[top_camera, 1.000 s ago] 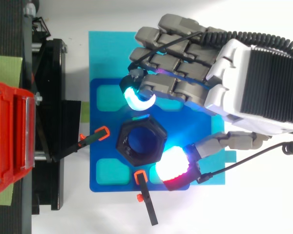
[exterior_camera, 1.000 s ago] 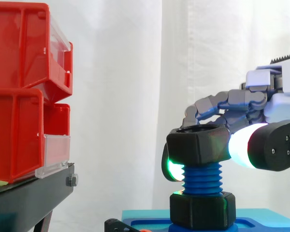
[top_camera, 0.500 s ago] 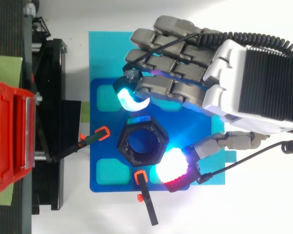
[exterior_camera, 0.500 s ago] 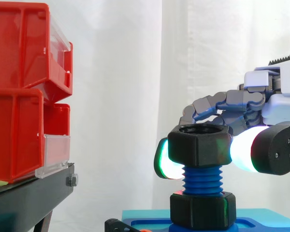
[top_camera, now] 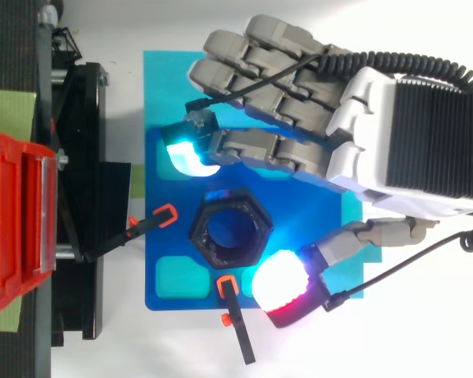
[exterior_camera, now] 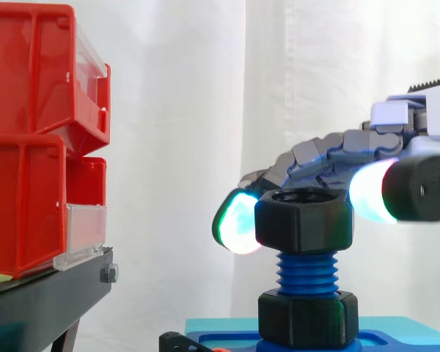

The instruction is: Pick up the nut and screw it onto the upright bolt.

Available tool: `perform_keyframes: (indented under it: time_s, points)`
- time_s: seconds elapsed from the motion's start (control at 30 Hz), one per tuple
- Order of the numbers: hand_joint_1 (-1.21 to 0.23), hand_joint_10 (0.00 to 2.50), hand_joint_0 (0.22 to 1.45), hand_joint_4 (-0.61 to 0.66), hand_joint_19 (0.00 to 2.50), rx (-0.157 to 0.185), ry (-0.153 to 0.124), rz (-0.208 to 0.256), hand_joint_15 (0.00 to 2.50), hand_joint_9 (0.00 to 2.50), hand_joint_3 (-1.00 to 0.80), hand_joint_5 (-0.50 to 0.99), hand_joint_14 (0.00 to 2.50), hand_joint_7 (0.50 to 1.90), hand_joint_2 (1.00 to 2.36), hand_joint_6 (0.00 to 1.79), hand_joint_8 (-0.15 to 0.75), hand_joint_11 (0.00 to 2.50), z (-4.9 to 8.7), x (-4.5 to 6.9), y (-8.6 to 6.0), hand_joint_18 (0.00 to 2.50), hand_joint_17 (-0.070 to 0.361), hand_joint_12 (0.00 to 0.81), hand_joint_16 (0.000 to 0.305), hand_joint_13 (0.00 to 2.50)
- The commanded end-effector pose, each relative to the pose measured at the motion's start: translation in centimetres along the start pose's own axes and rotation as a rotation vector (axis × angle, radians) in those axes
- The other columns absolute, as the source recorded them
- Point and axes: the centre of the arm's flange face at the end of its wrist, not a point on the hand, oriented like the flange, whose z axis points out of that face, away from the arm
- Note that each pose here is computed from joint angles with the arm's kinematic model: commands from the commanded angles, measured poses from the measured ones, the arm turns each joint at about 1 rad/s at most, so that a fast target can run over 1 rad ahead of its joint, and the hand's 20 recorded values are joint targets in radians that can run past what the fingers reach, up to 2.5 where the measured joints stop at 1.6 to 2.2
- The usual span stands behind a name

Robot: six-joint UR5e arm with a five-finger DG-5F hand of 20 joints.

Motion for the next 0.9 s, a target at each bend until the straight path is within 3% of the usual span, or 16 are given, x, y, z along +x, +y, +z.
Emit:
perform_keyframes:
  time_s: [0.0,0.03,0.3,0.37,0.47,0.63,0.87]
  points:
    - [-0.27,0.0,0.33,0.19,0.0,-0.007,-0.009,0.002,0.0,0.0,-0.5,-0.3,0.0,0.55,1.0,0.5,0.27,0.0,0.4,-0.6,0.3,0.0,0.149,0.424,0.066,0.0]
    - [-0.26,0.0,0.32,0.19,0.0,-0.013,-0.016,0.004,0.0,0.0,-0.5,-0.3,0.0,0.55,1.0,0.5,0.271,0.0,0.7,-1.1,0.4,0.0,0.15,0.424,0.067,0.0]
    - [-0.13,0.0,0.33,0.17,0.0,-0.025,-0.02,0.005,0.0,0.0,-0.5,-0.3,0.0,0.55,1.0,0.5,0.27,0.0,0.8,-1.3,0.6,0.0,0.153,0.426,0.068,0.0]
    - [-0.1,0.0,0.34,0.16,0.0,-0.031,-0.032,0.009,0.0,0.0,-0.5,-0.3,0.0,0.57,1.0,0.5,0.266,0.0,1.3,-2.0,1.0,0.0,0.152,0.421,0.067,0.0]
    - [-0.11,0.0,0.36,0.2,0.0,-0.048,-0.045,0.009,0.0,0.01,-0.5,-0.27,0.0,0.66,1.0,0.5,0.279,0.0,1.9,-2.9,1.7,0.0,0.147,0.415,0.065,0.0]
    - [-0.12,0.0,0.39,0.24,0.0,-0.055,-0.048,0.009,0.0,0.09,-0.5,-0.23,0.0,0.79,1.0,0.5,0.287,0.0,1.9,-2.9,2.0,0.0,0.136,0.402,0.06,0.0]
    - [-0.19,0.0,0.41,0.28,0.0,-0.055,-0.047,0.01,0.0,0.23,-0.5,-0.2,0.0,0.82,1.0,0.5,0.3,0.0,1.9,-2.8,2.4,0.0,0.127,0.393,0.057,0.09]
